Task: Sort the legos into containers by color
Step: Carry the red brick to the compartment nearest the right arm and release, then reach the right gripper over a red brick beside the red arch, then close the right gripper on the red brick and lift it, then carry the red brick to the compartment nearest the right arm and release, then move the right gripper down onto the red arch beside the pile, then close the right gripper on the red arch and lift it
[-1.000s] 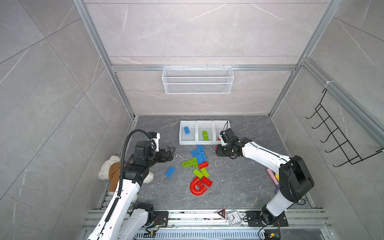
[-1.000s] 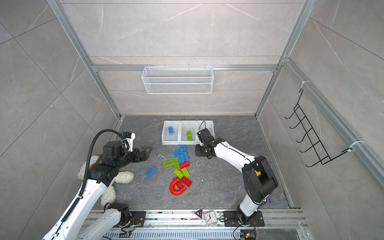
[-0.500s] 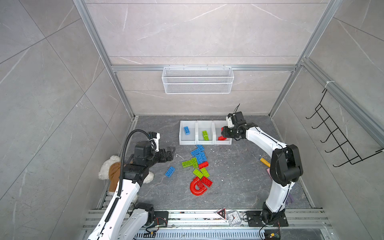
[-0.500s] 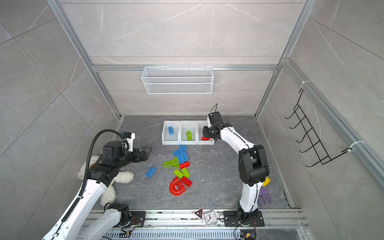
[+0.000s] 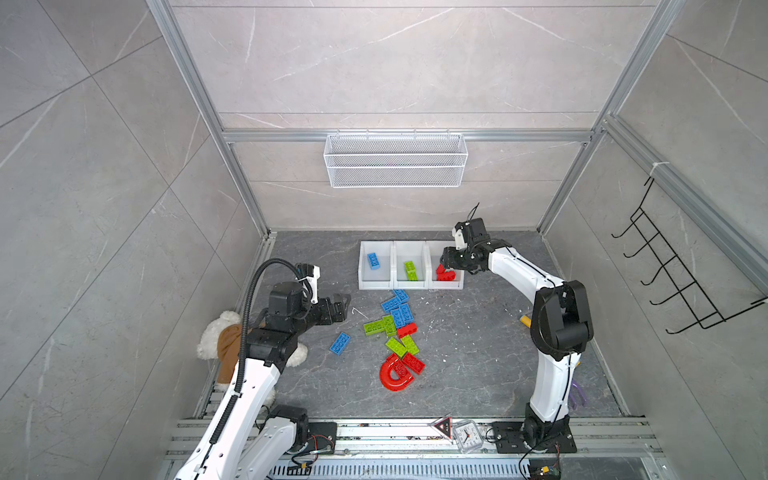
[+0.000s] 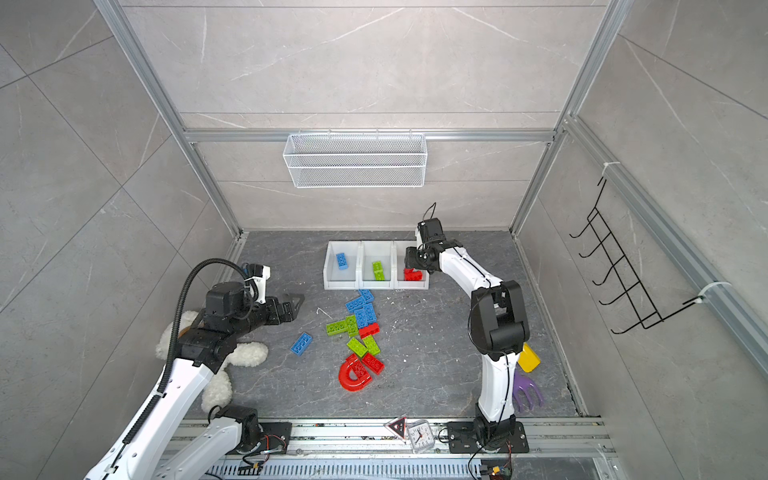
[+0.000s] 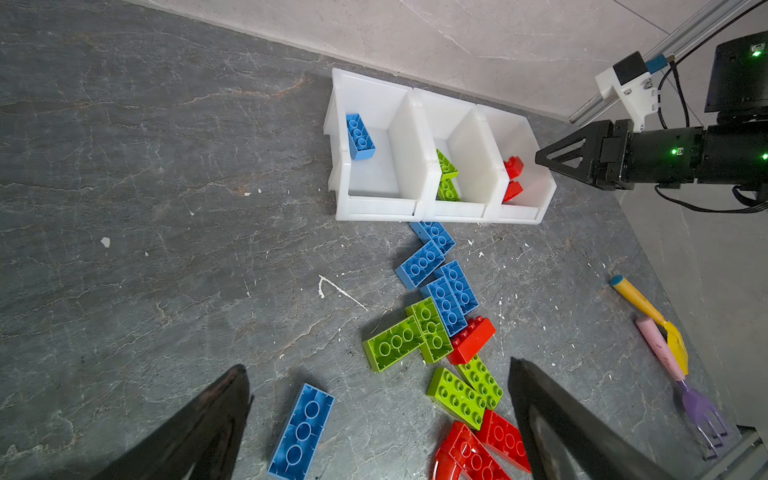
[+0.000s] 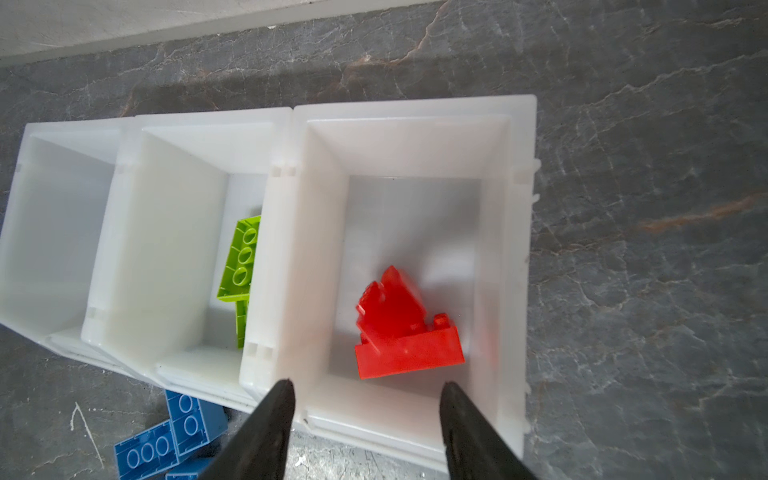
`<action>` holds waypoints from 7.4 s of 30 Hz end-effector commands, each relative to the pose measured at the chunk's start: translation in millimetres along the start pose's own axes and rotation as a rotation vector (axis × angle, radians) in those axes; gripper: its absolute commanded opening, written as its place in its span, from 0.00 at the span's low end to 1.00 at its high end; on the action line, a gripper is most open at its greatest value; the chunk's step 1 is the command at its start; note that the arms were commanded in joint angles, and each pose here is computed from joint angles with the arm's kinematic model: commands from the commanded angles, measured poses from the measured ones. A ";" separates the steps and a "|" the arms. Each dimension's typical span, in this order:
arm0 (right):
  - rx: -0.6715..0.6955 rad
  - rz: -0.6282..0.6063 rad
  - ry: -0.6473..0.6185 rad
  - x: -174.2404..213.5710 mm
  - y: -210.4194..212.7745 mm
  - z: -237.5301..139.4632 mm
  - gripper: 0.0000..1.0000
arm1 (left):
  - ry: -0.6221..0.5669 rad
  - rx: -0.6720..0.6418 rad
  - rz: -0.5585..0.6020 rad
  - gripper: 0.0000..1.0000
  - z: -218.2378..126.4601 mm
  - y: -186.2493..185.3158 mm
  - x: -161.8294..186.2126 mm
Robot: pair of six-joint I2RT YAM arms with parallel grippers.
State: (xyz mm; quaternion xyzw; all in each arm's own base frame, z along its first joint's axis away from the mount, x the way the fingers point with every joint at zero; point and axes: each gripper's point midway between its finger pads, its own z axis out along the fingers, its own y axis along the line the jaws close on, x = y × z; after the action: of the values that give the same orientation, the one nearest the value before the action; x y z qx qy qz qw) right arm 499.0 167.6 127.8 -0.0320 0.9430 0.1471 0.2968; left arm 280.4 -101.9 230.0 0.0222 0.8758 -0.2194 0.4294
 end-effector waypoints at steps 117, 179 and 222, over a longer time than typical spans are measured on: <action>-0.080 -0.052 -0.040 -6.3 -3.2 -8.8 0.31 | -0.031 -0.008 0.032 1.00 -5.9 -3.8 -13.3; -0.102 -0.648 0.416 322.2 190.4 -56.4 0.55 | -0.094 0.000 0.031 1.00 -19.8 -7.1 -18.6; -0.251 -0.274 0.181 223.2 184.0 -84.6 0.19 | -0.093 -0.009 0.068 1.00 -19.6 -6.2 -18.9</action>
State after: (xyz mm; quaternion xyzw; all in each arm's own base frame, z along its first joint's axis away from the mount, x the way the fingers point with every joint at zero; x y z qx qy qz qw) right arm 228.7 328.9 91.6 -0.2251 0.9351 0.1821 0.2042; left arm 273.5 -97.3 247.7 0.0268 0.8606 -0.2115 0.4626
